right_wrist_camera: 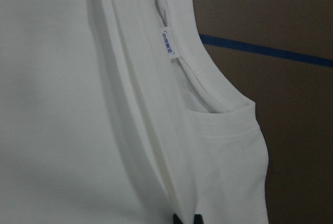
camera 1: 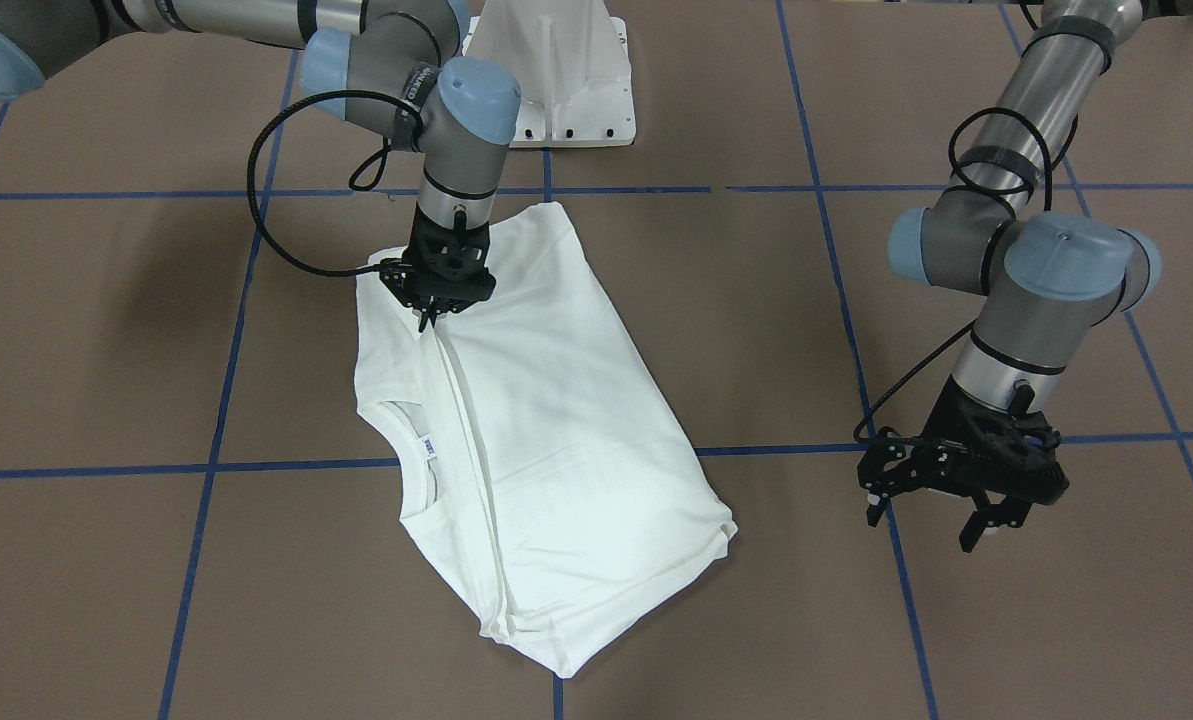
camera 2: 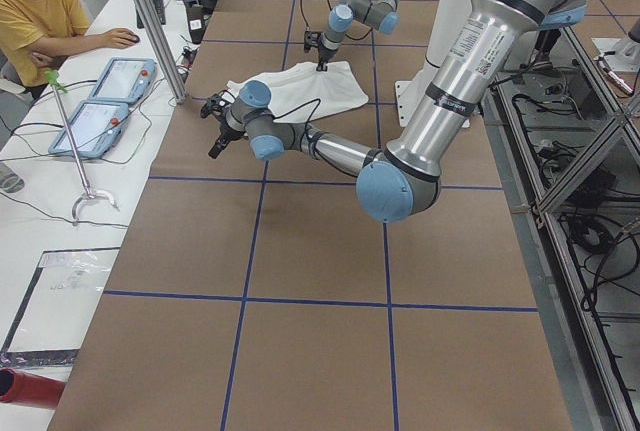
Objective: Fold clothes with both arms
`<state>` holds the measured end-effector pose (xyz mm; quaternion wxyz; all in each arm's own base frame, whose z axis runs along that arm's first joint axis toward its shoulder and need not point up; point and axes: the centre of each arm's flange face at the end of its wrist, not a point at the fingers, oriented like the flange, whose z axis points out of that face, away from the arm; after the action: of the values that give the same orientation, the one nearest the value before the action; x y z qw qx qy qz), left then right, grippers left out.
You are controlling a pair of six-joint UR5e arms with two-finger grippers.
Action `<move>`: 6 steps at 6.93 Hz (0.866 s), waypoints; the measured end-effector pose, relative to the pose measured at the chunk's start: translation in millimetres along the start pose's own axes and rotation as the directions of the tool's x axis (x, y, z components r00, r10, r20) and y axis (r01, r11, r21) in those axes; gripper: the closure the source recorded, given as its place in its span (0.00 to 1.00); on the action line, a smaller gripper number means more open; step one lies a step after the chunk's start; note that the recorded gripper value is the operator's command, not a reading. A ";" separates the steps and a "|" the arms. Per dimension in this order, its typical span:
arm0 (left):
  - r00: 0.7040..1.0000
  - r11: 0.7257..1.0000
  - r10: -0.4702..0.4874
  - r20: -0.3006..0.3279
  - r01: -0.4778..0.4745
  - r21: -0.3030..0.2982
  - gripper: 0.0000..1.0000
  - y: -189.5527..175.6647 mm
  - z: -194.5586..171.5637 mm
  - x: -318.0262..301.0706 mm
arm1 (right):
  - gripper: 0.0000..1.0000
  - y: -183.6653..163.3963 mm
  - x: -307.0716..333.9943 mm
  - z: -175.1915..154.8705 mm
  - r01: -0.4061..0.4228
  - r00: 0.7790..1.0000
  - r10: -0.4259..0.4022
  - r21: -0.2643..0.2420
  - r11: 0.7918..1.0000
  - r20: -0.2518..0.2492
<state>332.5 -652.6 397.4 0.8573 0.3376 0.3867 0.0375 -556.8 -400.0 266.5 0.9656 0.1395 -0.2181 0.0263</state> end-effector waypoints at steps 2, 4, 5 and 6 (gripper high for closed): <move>1.000 1.000 0.000 -0.001 0.000 -0.001 0.00 0.7 0.4 1.1 | 0.97 -6.2 14.2 1.7 0.010 1.000 -0.010 0.014 1.000 -0.003; 1.000 1.000 0.001 -0.004 -0.001 0.002 0.00 0.2 -0.5 2.5 | 1.00 -16.3 20.8 0.4 -0.005 1.000 0.005 0.024 1.000 -0.003; 1.000 1.000 0.001 -0.005 -0.001 0.002 0.00 -0.2 -1.1 3.0 | 1.00 -25.3 30.1 2.2 -0.018 1.000 0.018 0.027 0.999 -0.010; 1.000 1.000 0.001 -0.005 -0.001 0.003 0.00 -0.3 -1.3 3.2 | 1.00 -32.9 43.9 9.1 -0.031 0.999 0.031 0.028 0.999 -0.027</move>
<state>333.8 -651.1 394.5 0.8559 0.3388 0.3888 0.0383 -517.3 -434.6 284.7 0.9659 0.1489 -0.2066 0.0461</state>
